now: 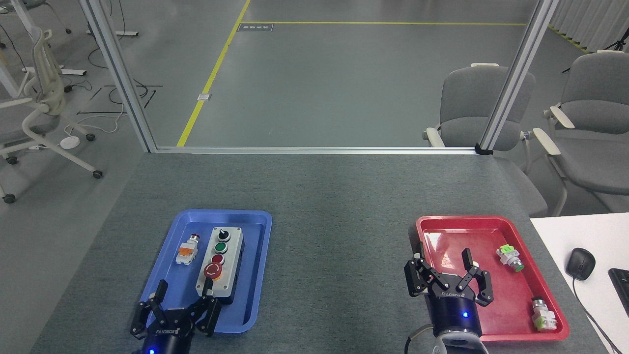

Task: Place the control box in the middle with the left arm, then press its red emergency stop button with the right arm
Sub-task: 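Move the left gripper down to the near end of the grey control box, then close the left gripper on the near end of the control box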

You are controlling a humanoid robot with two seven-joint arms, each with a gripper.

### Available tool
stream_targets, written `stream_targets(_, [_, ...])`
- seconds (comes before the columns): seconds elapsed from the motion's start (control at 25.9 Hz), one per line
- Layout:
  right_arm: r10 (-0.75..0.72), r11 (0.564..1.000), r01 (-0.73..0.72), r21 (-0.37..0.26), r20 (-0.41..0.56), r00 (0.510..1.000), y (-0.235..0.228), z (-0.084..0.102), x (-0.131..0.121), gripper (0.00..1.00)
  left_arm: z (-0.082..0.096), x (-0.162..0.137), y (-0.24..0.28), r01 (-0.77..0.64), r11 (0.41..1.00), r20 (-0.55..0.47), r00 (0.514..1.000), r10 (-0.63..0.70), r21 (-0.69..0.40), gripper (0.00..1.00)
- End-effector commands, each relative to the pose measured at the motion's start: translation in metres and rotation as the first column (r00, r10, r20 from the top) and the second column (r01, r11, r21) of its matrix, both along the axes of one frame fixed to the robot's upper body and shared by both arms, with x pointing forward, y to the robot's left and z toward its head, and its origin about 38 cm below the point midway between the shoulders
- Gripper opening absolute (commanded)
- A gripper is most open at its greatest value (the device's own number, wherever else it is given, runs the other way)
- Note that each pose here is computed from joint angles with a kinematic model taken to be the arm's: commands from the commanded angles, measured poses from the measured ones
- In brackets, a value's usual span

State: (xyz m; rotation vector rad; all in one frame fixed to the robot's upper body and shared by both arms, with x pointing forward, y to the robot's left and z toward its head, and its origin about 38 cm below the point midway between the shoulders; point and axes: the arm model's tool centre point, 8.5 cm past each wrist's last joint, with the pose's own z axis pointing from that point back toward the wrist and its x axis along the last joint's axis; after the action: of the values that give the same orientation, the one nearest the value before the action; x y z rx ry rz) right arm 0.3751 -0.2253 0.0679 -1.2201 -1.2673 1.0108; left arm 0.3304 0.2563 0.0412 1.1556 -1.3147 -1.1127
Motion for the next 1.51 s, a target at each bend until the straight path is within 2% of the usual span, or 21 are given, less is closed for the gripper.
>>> stream_targets(0.0, [0.000,1.000,0.000,0.000,-0.001,1.000,0.000,-0.001,0.000,0.99,-0.015,-0.010,-0.027,0.062,0.998,-0.043,0.997,-0.062,0.000,0.99])
stream_targets(0.15, [0.011,1.000,-0.011,-0.004,-0.014,1.000,0.003,-0.004,-0.001,0.98,-0.030,-0.006,-0.046,0.075,0.997,-0.083,0.994,-0.075,0.002,0.99])
stream_targets(0.31, [0.078,0.996,-0.079,-0.036,-0.034,0.996,0.017,-0.011,-0.002,0.98,-0.041,0.015,-0.053,0.069,0.998,-0.115,0.991,-0.067,0.012,0.99])
stream_targets(0.46, [0.080,0.995,-0.082,-0.050,-0.041,0.996,0.017,-0.012,-0.002,0.98,-0.045,0.029,-0.046,0.046,0.998,-0.133,0.990,-0.041,0.031,0.99])
stream_targets(0.54, [0.079,0.994,-0.082,-0.077,-0.043,0.996,0.018,-0.012,-0.002,0.98,-0.047,0.031,-0.045,0.042,0.999,-0.139,0.990,-0.037,0.034,0.99])
stream_targets(0.62, [0.081,0.989,-0.087,-0.118,-0.055,0.995,0.019,-0.013,-0.002,0.98,-0.047,0.032,-0.044,0.041,0.999,-0.138,0.990,-0.036,0.036,0.99])
stream_targets(0.73, [0.078,0.985,-0.093,-0.145,-0.103,0.992,0.020,-0.017,-0.002,0.98,-0.046,0.033,-0.042,0.037,0.999,-0.136,0.990,-0.032,0.036,0.99])
stream_targets(0.97, [0.088,0.972,-0.107,-0.211,-0.096,0.991,0.026,-0.015,-0.002,0.98,-0.041,0.034,-0.026,0.030,0.998,-0.122,0.992,-0.022,0.060,0.99])
stream_targets(1.27, [0.103,0.970,-0.116,-0.213,-0.071,0.992,0.034,-0.012,-0.002,0.98,-0.040,0.037,-0.018,0.025,0.997,-0.121,0.993,-0.016,0.073,0.99])
stream_targets(1.35, [0.101,0.970,-0.114,-0.213,-0.072,0.992,0.034,-0.012,-0.002,0.98,-0.035,0.044,-0.018,0.023,0.997,-0.107,0.994,-0.015,0.074,0.99])
stream_targets(1.47, [0.104,0.971,-0.118,-0.210,-0.075,0.992,0.035,-0.013,-0.003,0.98,-0.041,0.050,-0.021,0.021,0.997,-0.128,0.992,-0.012,0.071,0.99])
